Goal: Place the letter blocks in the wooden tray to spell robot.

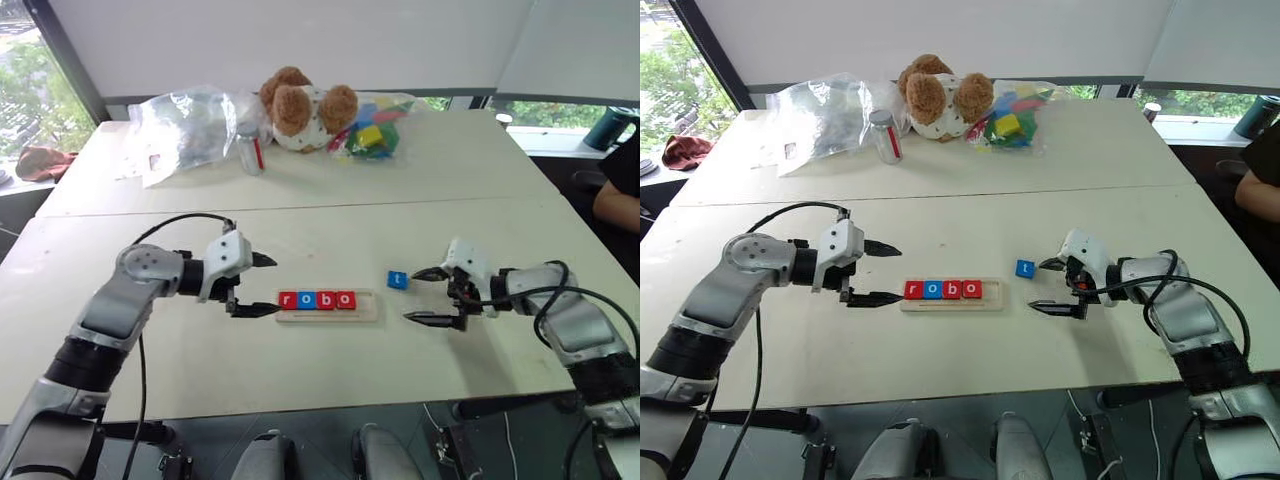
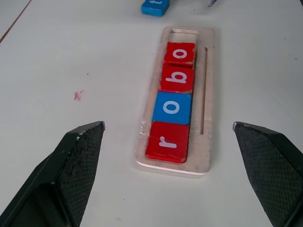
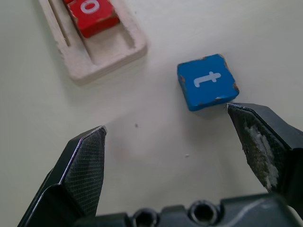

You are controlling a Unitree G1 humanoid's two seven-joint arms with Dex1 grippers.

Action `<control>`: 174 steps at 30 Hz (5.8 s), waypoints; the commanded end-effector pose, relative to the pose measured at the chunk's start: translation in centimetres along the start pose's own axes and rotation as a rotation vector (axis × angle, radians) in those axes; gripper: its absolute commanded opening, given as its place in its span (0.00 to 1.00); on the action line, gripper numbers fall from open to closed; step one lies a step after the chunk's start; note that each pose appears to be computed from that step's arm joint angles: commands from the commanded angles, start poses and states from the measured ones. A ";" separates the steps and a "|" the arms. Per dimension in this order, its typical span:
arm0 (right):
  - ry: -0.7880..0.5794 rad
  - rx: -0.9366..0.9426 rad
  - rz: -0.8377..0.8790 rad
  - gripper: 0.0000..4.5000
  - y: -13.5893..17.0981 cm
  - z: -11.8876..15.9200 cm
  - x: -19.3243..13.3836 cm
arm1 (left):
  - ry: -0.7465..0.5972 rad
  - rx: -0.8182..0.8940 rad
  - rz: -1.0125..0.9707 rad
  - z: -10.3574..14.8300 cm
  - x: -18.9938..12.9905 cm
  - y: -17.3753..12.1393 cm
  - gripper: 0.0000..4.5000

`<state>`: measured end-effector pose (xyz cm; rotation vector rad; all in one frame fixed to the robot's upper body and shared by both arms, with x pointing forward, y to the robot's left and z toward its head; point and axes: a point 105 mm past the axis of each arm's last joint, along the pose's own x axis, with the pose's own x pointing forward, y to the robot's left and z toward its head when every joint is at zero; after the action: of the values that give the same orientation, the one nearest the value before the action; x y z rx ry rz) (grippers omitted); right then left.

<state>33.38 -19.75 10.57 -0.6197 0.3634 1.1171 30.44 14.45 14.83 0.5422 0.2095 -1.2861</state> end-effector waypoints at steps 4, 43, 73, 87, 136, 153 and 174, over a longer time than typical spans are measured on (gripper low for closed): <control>-0.041 -0.071 -0.011 0.99 -2.1 0.2 0.5 | -0.003 0.015 0.043 0.6 -1.2 -0.3 1.00; 0.001 -0.214 0.227 0.25 2.2 5.2 3.2 | 0.005 0.021 0.060 -0.3 0.0 -0.1 1.00; -0.007 -0.151 0.253 0.25 2.4 5.6 5.6 | -0.005 0.007 0.085 -0.6 0.6 -0.1 1.00; -0.097 -0.150 0.149 0.99 1.2 7.9 4.1 | -0.005 0.011 0.085 -0.7 0.9 0.2 1.00; -0.033 0.024 0.122 0.99 3.9 4.8 3.6 | -0.019 0.023 0.081 -0.7 1.6 0.9 1.00; -0.045 0.023 0.118 0.99 4.5 5.5 3.3 | -0.019 0.027 0.086 -0.7 1.7 1.1 1.00; -0.041 0.065 -0.011 0.99 3.0 5.3 0.6 | -0.045 -0.036 0.079 -0.6 0.4 0.5 1.00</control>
<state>30.30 -13.82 11.54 -0.5526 0.4052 1.1623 31.54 14.00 13.01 0.5000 0.1966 -1.2164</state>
